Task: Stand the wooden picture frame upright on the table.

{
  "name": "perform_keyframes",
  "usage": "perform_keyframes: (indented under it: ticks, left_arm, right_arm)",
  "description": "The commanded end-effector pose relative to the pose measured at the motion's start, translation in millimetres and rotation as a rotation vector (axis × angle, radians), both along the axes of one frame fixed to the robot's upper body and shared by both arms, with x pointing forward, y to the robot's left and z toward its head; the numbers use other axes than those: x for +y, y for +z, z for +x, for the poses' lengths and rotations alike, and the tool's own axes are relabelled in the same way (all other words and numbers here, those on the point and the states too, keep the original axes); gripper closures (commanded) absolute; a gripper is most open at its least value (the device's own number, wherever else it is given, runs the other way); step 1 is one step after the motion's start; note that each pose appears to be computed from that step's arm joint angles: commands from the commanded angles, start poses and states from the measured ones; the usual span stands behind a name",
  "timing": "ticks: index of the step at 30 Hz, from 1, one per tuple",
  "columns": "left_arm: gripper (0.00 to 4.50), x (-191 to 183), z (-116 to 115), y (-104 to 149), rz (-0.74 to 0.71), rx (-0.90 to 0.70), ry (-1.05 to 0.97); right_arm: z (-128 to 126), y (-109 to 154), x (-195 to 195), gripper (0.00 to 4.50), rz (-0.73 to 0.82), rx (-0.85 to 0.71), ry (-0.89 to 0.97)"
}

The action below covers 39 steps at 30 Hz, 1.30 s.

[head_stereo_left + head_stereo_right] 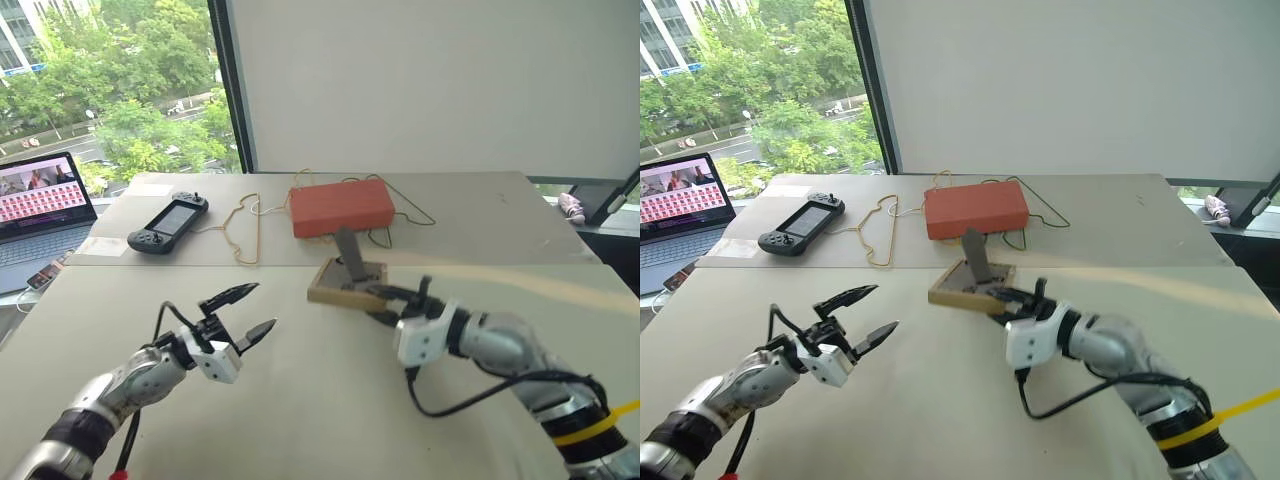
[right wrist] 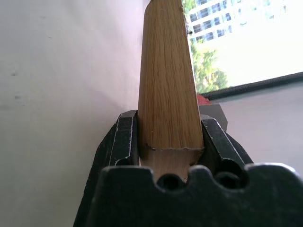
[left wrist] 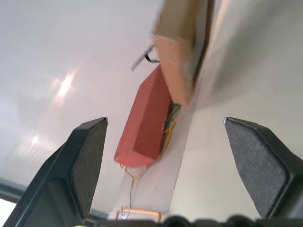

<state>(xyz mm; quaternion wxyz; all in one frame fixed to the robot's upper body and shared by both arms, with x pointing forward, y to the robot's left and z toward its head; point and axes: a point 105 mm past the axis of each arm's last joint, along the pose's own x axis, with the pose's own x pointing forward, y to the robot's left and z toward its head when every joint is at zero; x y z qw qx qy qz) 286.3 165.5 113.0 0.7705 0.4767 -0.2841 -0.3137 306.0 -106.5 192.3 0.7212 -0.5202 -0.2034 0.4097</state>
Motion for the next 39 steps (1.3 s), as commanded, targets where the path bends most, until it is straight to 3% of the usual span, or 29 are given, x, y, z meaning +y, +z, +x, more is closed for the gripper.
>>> perform_keyframes:
  ticks: [1,5,8,19,23,24,30,31,39]
  left_arm:
    - [0.26,-5.0,-15.3,-17.6,0.023,0.067,0.004]
    - [0.26,-10.2,-22.8,-30.0,0.019,0.114,0.015]
    - [0.26,-9.9,-20.5,-28.2,0.011,0.111,0.028]
    - [0.26,-10.1,-22.5,-20.3,-0.005,0.092,0.024]
    - [0.26,-9.2,-22.8,-18.9,-0.010,0.092,0.027]
    - [0.21,-9.2,-22.6,-18.6,-0.011,0.093,0.027]
    - [0.21,-9.4,-21.4,-16.0,-0.023,0.095,0.017]
    - [0.21,-9.6,-21.1,-14.7,-0.029,0.095,0.014]
    - [0.21,-7.6,-28.2,-1.1,-0.152,0.169,0.013]
  right_arm:
    - [9.6,49.0,-11.7,3.24,0.243,0.379,-0.062]
    - [10.3,71.7,-14.1,3.24,0.426,0.944,-0.088]
    - [7.0,72.4,-9.8,3.24,0.452,1.130,-0.082]
    - [17.5,20.2,-9.7,3.24,0.452,1.253,-0.143]
    - [20.9,16.0,-13.0,3.24,0.478,1.266,-0.161]
    - [21.5,16.6,-13.8,2.27,0.484,1.265,-0.161]
    - [19.8,31.9,-15.6,0.35,0.517,1.245,-0.137]
    - [18.6,35.2,-17.7,0.18,0.521,1.239,-0.135]
    - [-1.3,60.5,-67.5,0.18,0.647,1.192,-0.219]
